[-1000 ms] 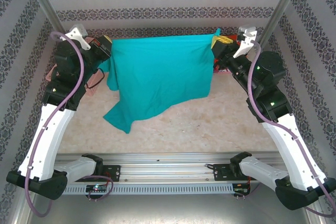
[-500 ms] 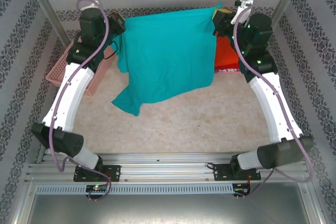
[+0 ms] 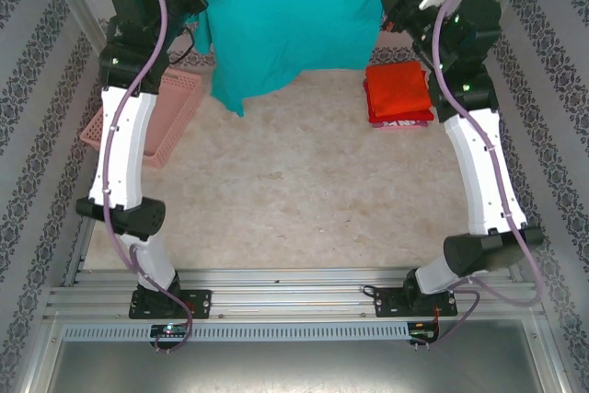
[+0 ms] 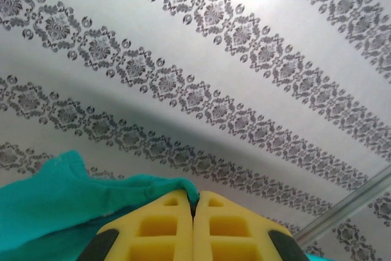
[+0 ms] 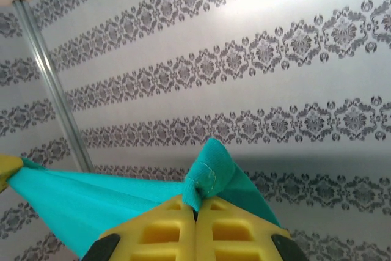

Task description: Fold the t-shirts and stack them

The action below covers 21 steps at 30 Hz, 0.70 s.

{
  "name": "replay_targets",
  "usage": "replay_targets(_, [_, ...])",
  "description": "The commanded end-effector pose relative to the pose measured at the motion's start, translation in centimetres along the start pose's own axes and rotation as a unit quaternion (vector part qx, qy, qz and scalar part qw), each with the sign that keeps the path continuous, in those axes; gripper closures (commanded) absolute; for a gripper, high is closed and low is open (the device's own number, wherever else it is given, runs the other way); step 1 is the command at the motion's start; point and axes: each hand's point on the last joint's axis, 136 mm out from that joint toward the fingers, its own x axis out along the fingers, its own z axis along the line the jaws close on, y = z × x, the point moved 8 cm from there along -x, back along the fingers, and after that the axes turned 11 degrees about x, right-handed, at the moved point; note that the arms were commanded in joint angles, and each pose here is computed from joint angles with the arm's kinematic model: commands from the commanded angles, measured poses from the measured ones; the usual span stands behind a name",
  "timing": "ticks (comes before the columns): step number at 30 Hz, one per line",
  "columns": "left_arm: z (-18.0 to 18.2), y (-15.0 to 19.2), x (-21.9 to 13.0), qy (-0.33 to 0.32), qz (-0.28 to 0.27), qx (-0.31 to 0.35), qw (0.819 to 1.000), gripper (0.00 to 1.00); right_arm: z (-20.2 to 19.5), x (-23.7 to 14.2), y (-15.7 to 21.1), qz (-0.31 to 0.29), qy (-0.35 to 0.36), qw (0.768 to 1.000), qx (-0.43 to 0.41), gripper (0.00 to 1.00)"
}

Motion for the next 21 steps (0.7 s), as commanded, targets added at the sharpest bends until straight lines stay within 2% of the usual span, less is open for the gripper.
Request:
replay_targets(1, [3.1, 6.2, -1.7, -0.038, 0.087, -0.015, 0.995, 1.00, -2.4, -2.8, 4.7, 0.035, 0.039, 0.998, 0.025, 1.00])
replay_targets(3, [4.6, 11.1, -3.8, -0.042, 0.099, -0.053, 0.993, 0.93, -4.0, -5.0, 9.6, 0.079, 0.066, 0.993, 0.057, 1.00])
replay_targets(5, [6.1, 16.8, -6.6, -0.056, 0.121, -0.095, 0.986, 0.57, -5.3, -7.4, 14.8, 0.127, 0.086, 0.984, 0.091, 1.00])
replay_targets(6, [6.5, 19.1, -7.8, -0.061, 0.138, -0.100, 0.983, 0.45, -5.5, -8.3, 16.9, 0.151, 0.090, 0.979, 0.105, 0.94])
replay_targets(7, [6.9, 21.9, -9.1, -0.070, 0.167, -0.098, 0.979, 0.28, -5.8, -9.2, 19.1, 0.176, 0.090, 0.973, 0.116, 0.73])
replay_targets(8, [7.6, 24.4, -10.4, -0.087, 0.201, -0.098, 0.971, 0.12, -6.1, -10.1, 21.4, 0.206, 0.093, 0.966, 0.127, 0.45])
replay_targets(9, [8.4, 26.2, -11.3, -0.103, 0.225, -0.099, 0.964, 0.01, -6.8, -11.1, 23.5, 0.230, 0.107, 0.958, 0.138, 0.25])
replay_targets(10, [9.3, 28.0, -12.4, -0.124, 0.248, -0.102, 0.955, 0.00, -7.3, -11.9, 25.0, 0.245, 0.120, 0.951, 0.144, 0.16])
replay_targets(12, [10.7, 30.3, -13.9, -0.157, 0.269, -0.105, 0.944, 0.00, -8.6, -13.4, 27.3, 0.262, 0.161, 0.938, 0.161, 0.11])
replay_targets(16, [12.4, 31.7, -14.8, -0.212, 0.270, -0.082, 0.936, 0.00, -9.7, -14.1, 29.2, 0.266, 0.204, 0.927, 0.169, 0.10])
replay_targets(21, [12.4, 32.5, -11.3, -0.224, 0.299, -0.049, 0.926, 0.02, -10.1, -12.4, 30.9, 0.296, 0.231, 0.916, 0.141, 0.11])
